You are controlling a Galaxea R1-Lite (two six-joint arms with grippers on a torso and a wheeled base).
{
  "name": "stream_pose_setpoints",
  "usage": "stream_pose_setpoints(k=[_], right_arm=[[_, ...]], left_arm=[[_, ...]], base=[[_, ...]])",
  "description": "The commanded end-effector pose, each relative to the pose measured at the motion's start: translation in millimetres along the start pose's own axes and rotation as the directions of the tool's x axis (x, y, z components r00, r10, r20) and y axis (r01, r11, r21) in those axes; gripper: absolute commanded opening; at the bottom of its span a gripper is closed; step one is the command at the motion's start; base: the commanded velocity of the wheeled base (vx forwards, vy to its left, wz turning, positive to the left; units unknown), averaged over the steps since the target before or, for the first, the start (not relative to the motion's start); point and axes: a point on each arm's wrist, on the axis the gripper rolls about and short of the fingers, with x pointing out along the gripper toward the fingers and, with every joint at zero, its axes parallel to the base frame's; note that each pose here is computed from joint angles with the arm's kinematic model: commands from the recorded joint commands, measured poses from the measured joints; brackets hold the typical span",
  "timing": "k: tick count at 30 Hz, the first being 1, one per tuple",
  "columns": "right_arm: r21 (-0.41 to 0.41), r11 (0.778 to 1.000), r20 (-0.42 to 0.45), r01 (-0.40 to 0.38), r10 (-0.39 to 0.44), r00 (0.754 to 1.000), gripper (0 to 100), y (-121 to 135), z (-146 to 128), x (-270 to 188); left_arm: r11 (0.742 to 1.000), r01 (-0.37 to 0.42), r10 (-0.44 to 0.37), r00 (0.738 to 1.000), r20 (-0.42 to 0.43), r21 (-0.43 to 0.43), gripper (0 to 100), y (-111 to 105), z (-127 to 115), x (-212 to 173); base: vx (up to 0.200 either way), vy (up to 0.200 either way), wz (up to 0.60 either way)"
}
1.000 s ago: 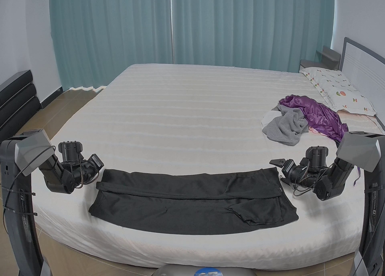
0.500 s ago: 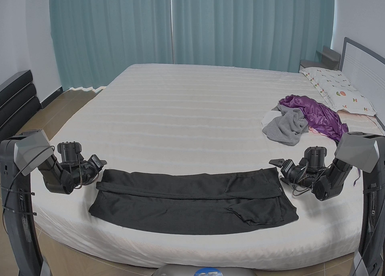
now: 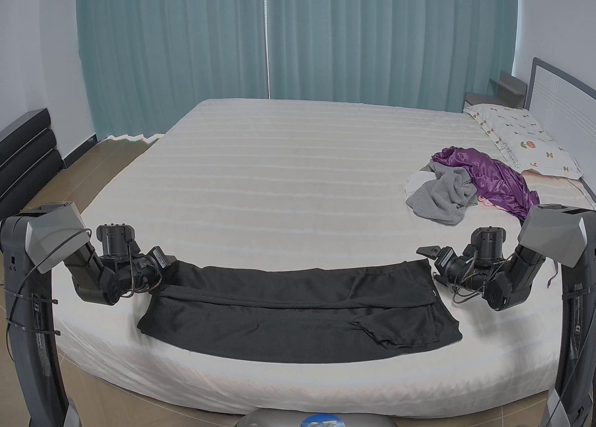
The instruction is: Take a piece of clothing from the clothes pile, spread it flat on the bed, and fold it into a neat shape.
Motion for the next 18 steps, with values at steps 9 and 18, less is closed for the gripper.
stream_pose_setpoints(k=[9,18], right_arm=[[-0.002,1.0,0.012,-0.006,0.006,1.0,100,0,3,4],[-0.013,1.0,0.065,0.013,-0.012,0.998,100,-1,4,21]], left_arm=[[0.997,-0.059,0.062,0.996,0.064,-0.046,0,8,8,1],[0.998,-0.03,0.036,0.994,0.099,-0.06,0,9,10,6]], base=[[0.0,0.0,0.0],[0.0,0.0,0.0]])
